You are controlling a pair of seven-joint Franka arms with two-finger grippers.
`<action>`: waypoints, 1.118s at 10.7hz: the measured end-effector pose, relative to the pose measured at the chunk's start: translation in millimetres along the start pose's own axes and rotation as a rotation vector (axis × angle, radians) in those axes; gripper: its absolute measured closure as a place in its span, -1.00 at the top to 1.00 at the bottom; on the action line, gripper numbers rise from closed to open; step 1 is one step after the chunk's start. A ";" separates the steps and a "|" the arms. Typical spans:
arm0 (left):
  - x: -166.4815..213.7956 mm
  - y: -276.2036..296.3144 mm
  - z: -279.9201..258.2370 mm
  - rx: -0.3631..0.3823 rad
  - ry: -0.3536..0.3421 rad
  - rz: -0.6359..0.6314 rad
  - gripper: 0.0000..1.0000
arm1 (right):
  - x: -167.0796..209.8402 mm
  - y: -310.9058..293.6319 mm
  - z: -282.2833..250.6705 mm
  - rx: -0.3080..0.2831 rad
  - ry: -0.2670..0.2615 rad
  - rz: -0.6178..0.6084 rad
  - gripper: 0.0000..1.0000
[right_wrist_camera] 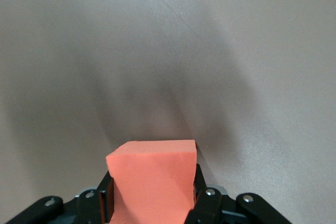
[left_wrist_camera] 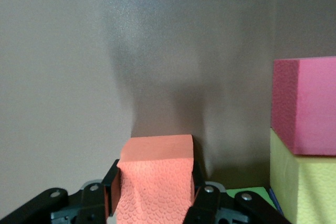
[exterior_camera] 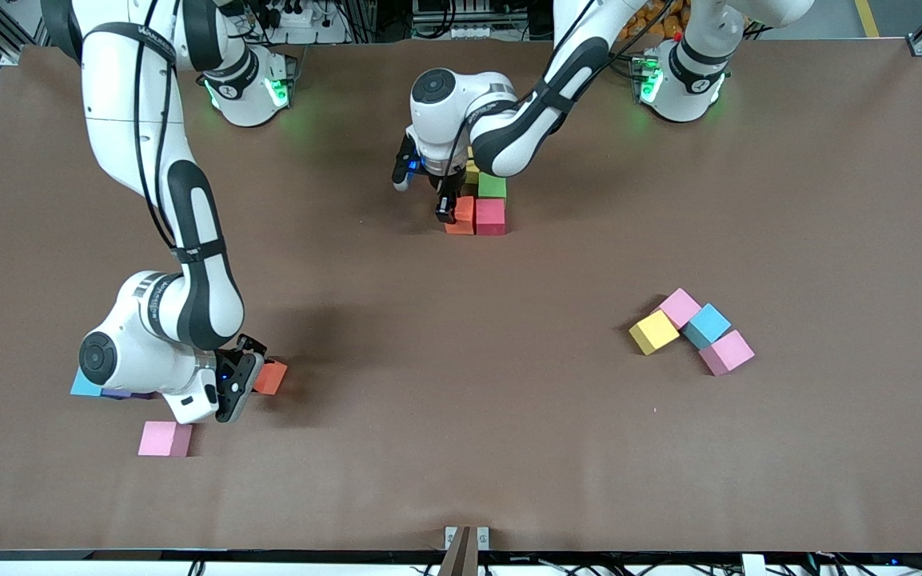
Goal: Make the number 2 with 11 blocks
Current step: 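Release orange with the left gripper while the right gripper lifts the other orange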
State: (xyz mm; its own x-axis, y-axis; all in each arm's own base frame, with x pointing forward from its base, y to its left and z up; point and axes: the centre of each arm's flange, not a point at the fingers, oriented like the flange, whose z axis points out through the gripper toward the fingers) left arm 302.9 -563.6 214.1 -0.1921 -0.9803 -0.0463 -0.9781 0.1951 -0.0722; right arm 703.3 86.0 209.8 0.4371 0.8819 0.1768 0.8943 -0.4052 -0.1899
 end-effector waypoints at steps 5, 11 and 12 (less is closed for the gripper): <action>-2.0 3.0 3.7 -0.006 -0.006 0.002 0.57 | -1.5 0.9 -0.7 -0.001 0.000 0.002 0.15; 0.0 2.7 0.1 0.002 0.008 -0.036 1.00 | -1.8 0.9 -0.7 0.001 -0.001 0.003 0.15; 1.9 3.2 -4.9 0.007 0.015 -0.041 1.00 | -2.0 0.2 -0.1 0.008 -0.003 0.003 0.15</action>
State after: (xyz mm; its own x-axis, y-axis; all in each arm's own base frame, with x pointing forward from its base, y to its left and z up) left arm 299.0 -565.0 218.6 -0.1528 -0.9879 -0.0278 -0.9847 0.1546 -0.0807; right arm 702.5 84.1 209.5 0.4394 0.8813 0.1738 0.8922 -0.4059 -0.1979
